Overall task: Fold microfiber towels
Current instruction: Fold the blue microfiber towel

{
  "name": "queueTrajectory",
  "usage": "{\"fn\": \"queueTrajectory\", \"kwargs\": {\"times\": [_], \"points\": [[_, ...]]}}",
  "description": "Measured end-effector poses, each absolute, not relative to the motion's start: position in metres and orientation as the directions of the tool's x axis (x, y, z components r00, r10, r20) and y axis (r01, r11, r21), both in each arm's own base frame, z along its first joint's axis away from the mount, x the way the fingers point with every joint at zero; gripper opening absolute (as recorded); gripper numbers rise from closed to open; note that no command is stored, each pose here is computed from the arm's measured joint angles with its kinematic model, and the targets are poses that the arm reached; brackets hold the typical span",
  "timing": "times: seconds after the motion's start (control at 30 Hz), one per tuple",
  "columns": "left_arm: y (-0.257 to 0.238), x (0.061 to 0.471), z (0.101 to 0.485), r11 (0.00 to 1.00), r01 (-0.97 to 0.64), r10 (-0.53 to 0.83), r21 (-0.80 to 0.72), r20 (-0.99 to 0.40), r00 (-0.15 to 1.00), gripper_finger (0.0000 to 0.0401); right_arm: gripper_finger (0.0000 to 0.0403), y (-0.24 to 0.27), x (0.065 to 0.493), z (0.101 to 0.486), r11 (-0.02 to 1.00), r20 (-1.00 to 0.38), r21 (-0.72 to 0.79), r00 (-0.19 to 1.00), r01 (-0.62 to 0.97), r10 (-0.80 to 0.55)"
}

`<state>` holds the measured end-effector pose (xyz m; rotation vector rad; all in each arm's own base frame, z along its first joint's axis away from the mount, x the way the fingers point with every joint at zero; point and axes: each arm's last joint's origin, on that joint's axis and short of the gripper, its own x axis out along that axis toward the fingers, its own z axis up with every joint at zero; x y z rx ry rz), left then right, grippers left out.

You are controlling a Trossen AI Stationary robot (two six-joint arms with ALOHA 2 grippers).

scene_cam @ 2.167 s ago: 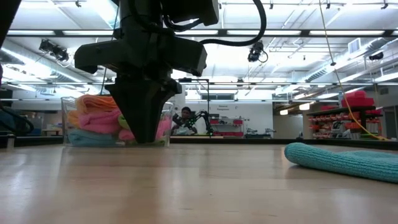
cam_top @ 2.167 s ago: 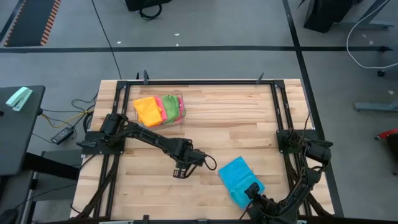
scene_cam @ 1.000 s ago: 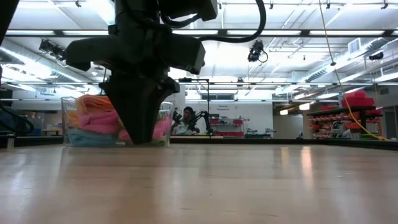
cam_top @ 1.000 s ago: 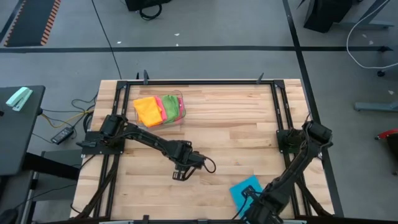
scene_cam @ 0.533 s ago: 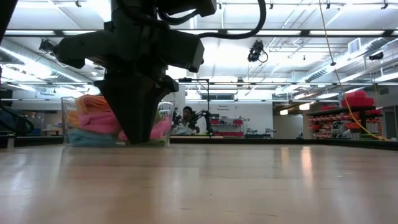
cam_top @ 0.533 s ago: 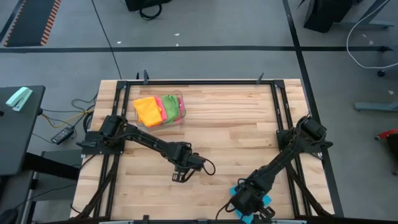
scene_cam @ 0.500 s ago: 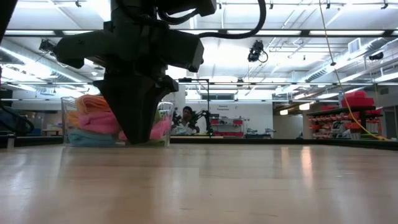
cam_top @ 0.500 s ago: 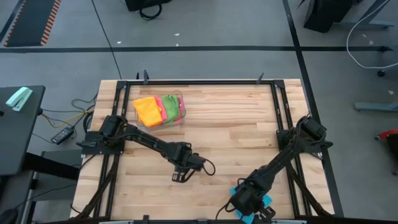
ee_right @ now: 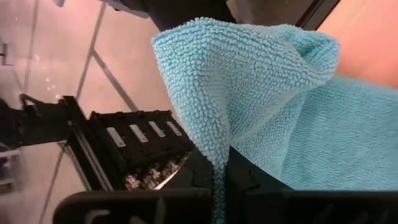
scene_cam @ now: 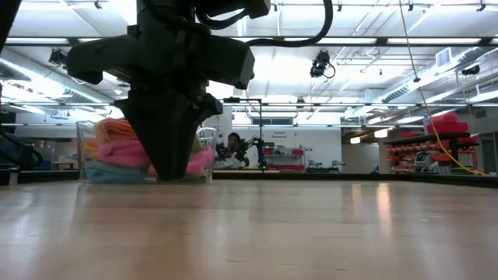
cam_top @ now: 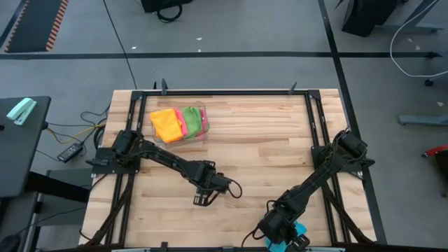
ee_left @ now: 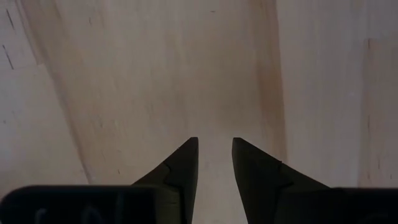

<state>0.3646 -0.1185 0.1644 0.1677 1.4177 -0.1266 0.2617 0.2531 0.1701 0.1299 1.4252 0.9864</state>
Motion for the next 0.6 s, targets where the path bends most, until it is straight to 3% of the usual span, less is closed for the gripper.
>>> {"fn": "queueTrajectory", "kwargs": {"times": [0.27, 0.6], "points": [[-0.118, 0.365, 0.164, 0.982, 0.186, 0.012, 0.040, -0.989, 0.150, 0.0107, 0.0008, 0.246, 0.258, 0.150, 0.583, -0.709, 0.673, -0.170, -0.455, 0.685], [-0.118, 0.365, 0.164, 0.981, 0.190, 0.012, 0.041, -0.988, 0.151, 0.0107, 0.0008, 0.226, 0.264, 0.137, 0.621, -0.720, 0.665, -0.136, -0.415, 0.680]]}}
